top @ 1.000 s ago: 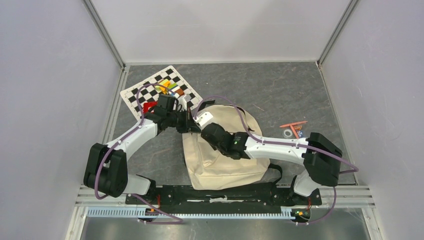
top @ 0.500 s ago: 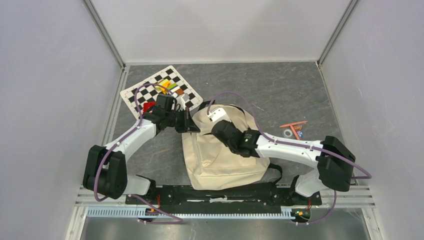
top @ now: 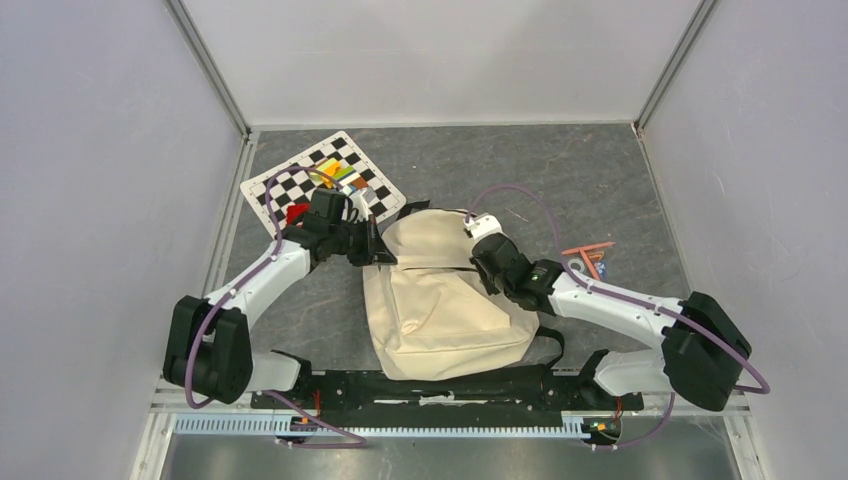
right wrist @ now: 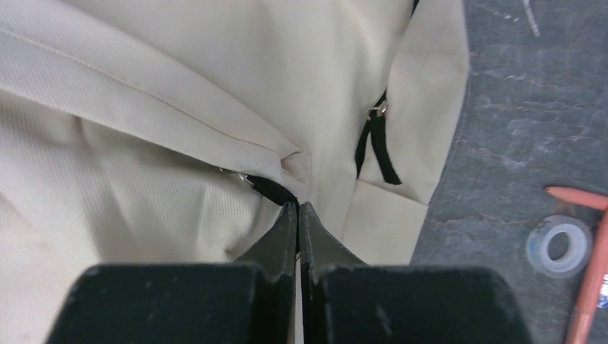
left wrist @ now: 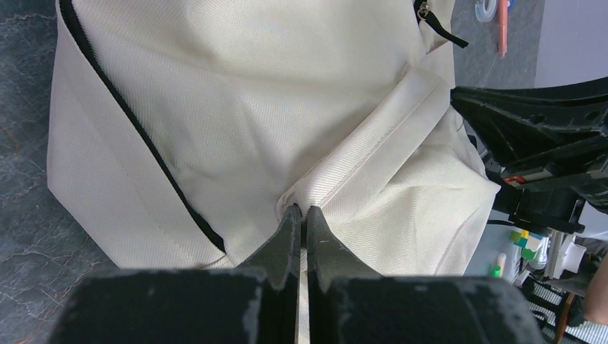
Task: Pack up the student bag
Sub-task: Unzip the student bag at the center of the board.
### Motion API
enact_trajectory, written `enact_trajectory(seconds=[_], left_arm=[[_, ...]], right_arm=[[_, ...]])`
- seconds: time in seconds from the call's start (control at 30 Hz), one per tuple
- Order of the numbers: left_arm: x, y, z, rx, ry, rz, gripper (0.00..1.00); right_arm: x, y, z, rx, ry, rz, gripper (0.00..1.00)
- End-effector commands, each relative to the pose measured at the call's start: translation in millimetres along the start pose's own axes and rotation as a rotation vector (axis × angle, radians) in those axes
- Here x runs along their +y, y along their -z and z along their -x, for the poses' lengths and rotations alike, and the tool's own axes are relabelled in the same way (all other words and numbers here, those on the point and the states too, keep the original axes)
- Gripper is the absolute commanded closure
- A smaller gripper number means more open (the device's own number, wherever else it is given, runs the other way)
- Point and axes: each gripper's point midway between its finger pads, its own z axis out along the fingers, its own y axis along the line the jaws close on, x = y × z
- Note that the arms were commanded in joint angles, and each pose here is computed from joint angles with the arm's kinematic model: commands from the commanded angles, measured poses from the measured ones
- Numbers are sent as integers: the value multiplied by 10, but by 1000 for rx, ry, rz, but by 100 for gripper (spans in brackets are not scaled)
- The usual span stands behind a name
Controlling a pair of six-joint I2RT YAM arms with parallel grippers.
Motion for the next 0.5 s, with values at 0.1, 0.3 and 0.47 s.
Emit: enact_trajectory(seconds=[0.1, 0.3, 0.47], left_arm=[[151, 116, 183, -86, -72, 79, 98], [94, 117, 182, -80, -93, 47, 98], [-38, 191, 272, -122, -162, 12, 52]], right_arm=[[-26, 36, -373, 61, -23, 36, 100], [12, 71, -227, 23, -31, 58, 100], [29, 204, 59, -43, -31, 84, 72]])
